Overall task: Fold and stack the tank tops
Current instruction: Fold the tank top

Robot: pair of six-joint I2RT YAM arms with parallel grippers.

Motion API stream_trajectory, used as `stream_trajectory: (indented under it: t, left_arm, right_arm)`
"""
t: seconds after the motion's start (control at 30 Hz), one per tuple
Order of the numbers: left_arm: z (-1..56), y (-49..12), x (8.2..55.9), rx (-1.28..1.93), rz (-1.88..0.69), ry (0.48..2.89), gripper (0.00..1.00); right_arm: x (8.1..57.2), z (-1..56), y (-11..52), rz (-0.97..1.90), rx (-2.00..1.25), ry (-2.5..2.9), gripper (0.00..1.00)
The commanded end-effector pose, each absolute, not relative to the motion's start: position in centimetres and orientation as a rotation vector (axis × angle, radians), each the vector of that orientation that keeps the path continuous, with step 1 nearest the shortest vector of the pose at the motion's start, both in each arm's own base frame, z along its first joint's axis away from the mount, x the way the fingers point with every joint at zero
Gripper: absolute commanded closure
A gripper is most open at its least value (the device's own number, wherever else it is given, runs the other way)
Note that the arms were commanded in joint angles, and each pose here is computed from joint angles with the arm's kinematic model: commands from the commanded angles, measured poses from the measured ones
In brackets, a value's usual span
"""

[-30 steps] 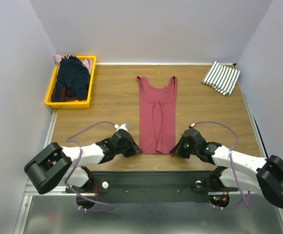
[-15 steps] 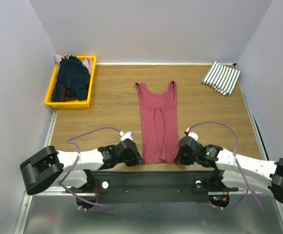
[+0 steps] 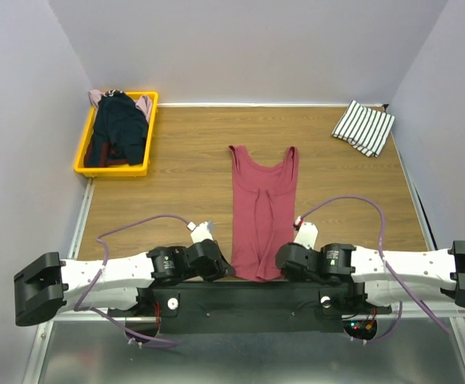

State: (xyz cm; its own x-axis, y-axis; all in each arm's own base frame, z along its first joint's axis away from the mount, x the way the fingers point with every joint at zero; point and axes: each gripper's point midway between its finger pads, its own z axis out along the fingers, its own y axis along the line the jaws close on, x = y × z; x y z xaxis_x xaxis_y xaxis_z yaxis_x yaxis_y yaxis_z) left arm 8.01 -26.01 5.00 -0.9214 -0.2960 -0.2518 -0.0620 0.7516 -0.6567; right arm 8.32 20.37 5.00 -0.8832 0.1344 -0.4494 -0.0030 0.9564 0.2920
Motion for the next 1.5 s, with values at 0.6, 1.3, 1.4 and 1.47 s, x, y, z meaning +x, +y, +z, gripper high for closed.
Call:
stream_trajectory:
  t: [0.6,1.3,1.4,1.47]
  left_arm:
    - [12.2,-28.2,23.5,-0.289,-0.904,2.298,1.00]
    - [13.0,-28.3,34.0,-0.329,-0.823,2.239,1.00]
    - [12.3,-28.8,35.3,-0.306,-0.836,2.261,1.00]
    - [11.7,-28.7,36.6,-0.318,-0.818,2.266,1.00]
  right_arm:
    - [24.3,12.9,19.2,0.120,0.196,2.241,0.95]
    - [35.4,13.5,17.4,0.114,0.289,2.199,1.00]
    - [37.0,12.7,17.2,0.114,0.298,2.212,1.00]
    - [38.2,11.9,17.1,0.108,0.302,2.220,1.00]
